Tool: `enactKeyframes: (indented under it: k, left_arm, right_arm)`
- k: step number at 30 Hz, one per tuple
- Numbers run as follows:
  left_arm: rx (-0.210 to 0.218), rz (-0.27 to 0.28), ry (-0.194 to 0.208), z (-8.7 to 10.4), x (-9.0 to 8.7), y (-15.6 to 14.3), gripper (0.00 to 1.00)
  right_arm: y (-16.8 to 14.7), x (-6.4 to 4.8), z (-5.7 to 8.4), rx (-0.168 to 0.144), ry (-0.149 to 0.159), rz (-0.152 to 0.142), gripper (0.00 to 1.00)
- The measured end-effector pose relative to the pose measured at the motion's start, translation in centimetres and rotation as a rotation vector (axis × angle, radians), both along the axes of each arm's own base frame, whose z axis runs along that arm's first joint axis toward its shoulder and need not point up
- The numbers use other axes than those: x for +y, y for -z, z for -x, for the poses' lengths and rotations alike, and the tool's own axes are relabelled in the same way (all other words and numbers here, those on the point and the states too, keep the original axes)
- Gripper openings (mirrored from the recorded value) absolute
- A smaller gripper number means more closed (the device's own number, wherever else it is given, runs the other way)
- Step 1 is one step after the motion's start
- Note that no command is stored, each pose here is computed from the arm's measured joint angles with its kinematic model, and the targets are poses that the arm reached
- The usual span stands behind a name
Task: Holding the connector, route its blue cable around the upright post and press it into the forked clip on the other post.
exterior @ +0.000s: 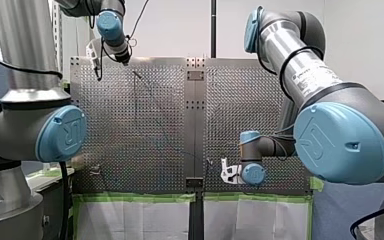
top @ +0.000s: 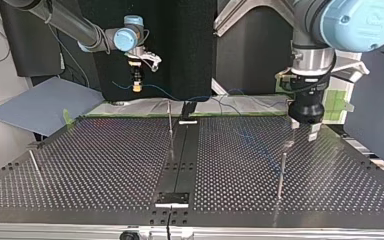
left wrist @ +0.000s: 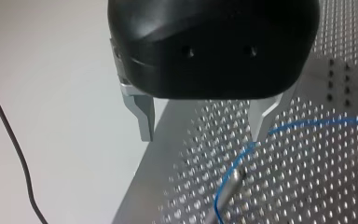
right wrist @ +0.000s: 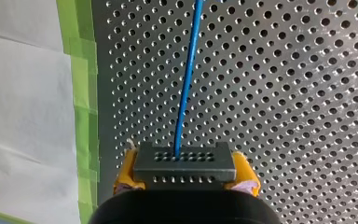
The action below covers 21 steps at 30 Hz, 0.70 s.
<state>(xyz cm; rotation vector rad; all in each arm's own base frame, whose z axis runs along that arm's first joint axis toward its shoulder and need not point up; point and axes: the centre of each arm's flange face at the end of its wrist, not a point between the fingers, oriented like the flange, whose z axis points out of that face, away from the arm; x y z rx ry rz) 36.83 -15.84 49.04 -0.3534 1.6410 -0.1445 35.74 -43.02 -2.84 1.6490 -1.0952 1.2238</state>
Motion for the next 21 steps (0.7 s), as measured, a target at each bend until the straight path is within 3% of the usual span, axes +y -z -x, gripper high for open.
enactKeyframes:
  k: [11, 21]
  left_arm:
    - [0.008, 0.002, 0.098, 4.0, -0.5, -2.4, 1.00]
    - [0.091, -0.021, 0.158, 2.6, -1.3, -0.3, 1.00]
  right_arm:
    - [0.0, 0.0, -0.1, -0.004, -0.011, 0.000, 0.00]
    - [0.0, 0.0, -0.1, -0.003, -0.011, -0.001, 0.00]
